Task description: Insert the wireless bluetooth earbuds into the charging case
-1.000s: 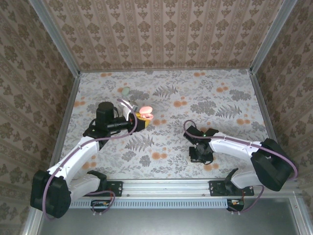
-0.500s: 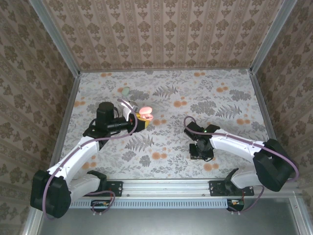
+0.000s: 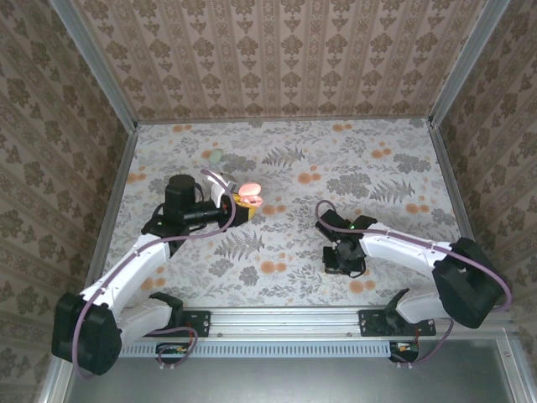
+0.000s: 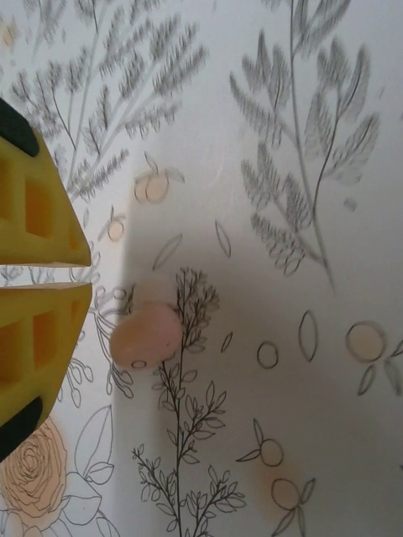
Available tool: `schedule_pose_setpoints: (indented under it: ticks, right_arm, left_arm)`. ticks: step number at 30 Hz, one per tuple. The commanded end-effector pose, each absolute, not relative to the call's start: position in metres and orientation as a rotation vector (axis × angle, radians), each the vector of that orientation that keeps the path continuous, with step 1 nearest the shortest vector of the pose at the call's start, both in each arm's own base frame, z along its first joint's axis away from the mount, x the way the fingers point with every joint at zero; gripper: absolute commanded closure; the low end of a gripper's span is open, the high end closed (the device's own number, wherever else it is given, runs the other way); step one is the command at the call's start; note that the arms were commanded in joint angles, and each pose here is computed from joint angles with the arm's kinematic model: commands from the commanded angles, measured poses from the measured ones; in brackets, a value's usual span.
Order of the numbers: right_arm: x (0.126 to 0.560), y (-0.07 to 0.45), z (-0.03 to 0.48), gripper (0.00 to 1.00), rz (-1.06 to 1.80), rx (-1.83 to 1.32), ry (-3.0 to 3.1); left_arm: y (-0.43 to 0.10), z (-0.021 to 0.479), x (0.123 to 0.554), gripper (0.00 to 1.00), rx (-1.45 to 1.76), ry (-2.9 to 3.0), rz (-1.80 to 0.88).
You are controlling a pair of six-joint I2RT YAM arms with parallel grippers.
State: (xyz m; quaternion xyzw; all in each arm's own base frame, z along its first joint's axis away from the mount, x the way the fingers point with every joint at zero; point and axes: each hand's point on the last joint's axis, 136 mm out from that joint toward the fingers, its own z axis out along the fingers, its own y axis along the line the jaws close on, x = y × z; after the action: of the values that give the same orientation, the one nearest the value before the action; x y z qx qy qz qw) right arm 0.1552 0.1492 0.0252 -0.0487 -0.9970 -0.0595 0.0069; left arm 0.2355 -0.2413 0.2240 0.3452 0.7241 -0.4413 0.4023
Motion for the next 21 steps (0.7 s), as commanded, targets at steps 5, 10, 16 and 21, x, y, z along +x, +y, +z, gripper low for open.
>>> schedule_pose_setpoints:
  ticks: [5, 10, 16, 21]
  right_arm:
    - [0.149, 0.124, 0.009, 0.88, 0.013, -0.188, -3.082]
    - [0.166, 0.115, 0.008, 0.88, 0.036, -0.208, -3.112]
    - [0.187, 0.110, 0.009, 0.89, 0.068, -0.177, -3.144]
    - [0.205, 0.111, 0.015, 0.89, 0.110, -0.122, -3.186]
  left_arm:
    - [-0.240, 0.239, 0.231, 0.92, 0.900, 1.775, -1.083]
    - [-0.240, 0.240, 0.232, 0.92, 0.897, 1.772, -1.089]
    - [-0.239, 0.242, 0.230, 0.92, 0.897, 1.767, -1.082]
    - [-0.237, 0.243, 0.228, 0.92, 0.895, 1.767, -1.075]
